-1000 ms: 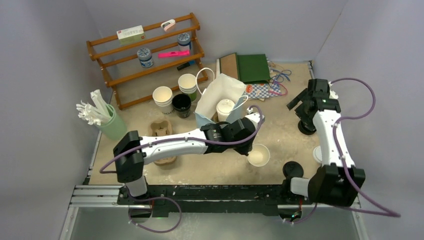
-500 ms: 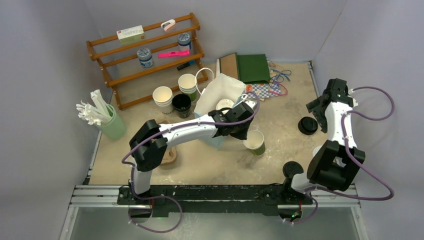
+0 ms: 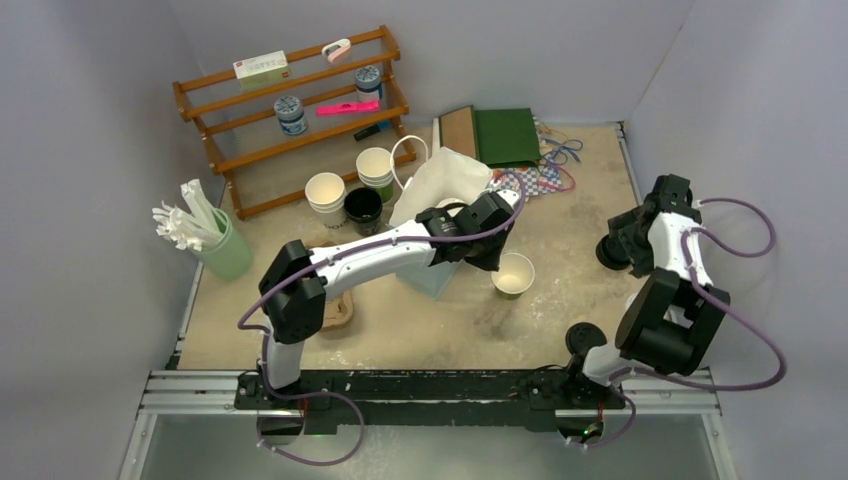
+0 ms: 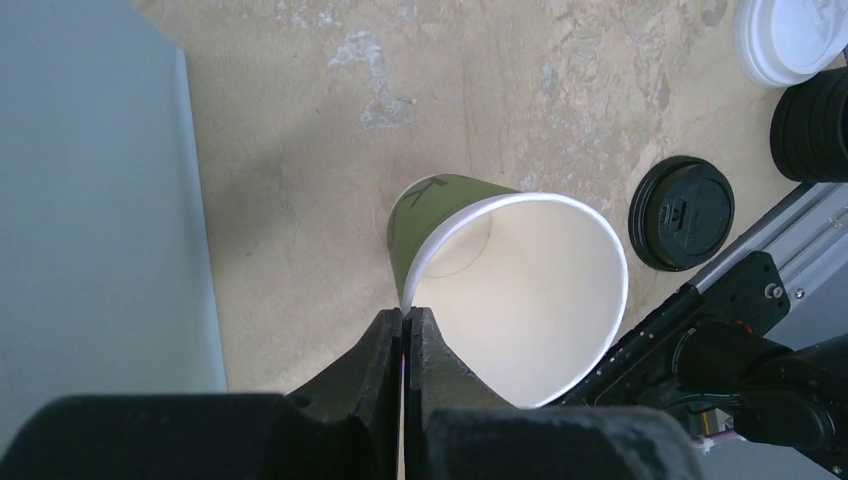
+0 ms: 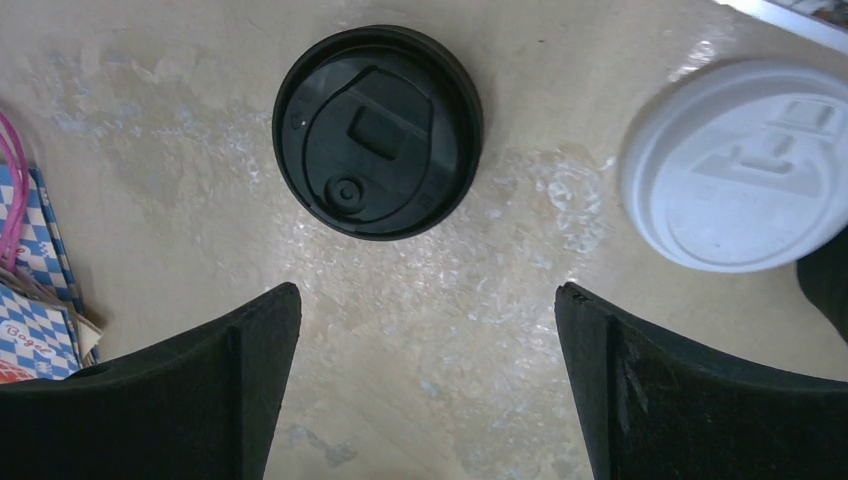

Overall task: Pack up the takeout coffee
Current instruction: Place the coffee cup at the center of the board.

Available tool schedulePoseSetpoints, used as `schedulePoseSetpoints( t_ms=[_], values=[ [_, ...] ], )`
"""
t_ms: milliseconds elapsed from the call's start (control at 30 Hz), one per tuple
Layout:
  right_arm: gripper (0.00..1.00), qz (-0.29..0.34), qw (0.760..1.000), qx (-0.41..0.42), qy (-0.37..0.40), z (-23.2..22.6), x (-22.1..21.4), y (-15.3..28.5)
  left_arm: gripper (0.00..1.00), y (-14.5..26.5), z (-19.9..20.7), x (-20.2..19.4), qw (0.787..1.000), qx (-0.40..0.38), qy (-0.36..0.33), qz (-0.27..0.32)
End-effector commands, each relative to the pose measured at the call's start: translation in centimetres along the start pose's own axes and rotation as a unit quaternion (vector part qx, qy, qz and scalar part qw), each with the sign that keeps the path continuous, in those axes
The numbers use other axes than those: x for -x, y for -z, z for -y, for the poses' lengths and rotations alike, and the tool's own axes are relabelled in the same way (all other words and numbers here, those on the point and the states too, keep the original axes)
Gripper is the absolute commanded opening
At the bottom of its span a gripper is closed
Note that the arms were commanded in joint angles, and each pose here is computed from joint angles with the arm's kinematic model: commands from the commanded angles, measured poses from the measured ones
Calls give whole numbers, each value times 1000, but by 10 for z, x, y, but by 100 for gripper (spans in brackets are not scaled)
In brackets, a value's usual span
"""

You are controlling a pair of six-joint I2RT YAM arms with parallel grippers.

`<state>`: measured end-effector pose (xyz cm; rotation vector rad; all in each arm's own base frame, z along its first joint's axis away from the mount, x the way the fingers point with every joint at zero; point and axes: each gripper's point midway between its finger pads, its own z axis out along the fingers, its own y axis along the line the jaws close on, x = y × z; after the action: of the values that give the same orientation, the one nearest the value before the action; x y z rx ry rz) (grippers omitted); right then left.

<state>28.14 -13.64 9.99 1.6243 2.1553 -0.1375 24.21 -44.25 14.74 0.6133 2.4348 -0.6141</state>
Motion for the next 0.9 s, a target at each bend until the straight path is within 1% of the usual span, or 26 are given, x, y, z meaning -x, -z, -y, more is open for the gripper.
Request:
schedulePoseSetpoints(
  t_ms=[0, 100, 200, 267, 333, 433, 600, 700, 867],
  values=[
    [99, -12, 999, 31, -8, -25, 6, -5, 3, 6, 1, 5, 1000, -1, -18, -1],
    [99, -31, 999, 9, -10, -23, 3, -13, 5, 3, -1, 1, 1000, 1, -20, -6],
    [99, -26, 999, -20, -19, -17, 6, -19, 8, 3, 1, 4, 1000, -4, -20, -1],
    [99, -20, 999, -33, -20, -15, 9, -23, 12, 3, 4, 6, 1000, -11, -20, 3],
    [99, -10, 999, -46, -19, -14, 15, -29, 19, 3, 8, 6, 1000, -20, -18, 2],
    [99, -13, 998, -61, -18, -13, 15, -37, 28, 1, 10, 5, 1000, -26, -17, 0],
    [99, -11, 998, -67, -13, -14, 18, -45, 33, 1, 9, 7, 999, -25, -22, -1],
    [99, -10, 998, -68, -10, -17, 21, -47, 36, 9, 8, 18, 999, -22, -26, 17],
    [99, -17, 998, -62, -1, -21, 20, -51, 43, 32, 13, 44, 997, -32, -37, 65]
  ],
)
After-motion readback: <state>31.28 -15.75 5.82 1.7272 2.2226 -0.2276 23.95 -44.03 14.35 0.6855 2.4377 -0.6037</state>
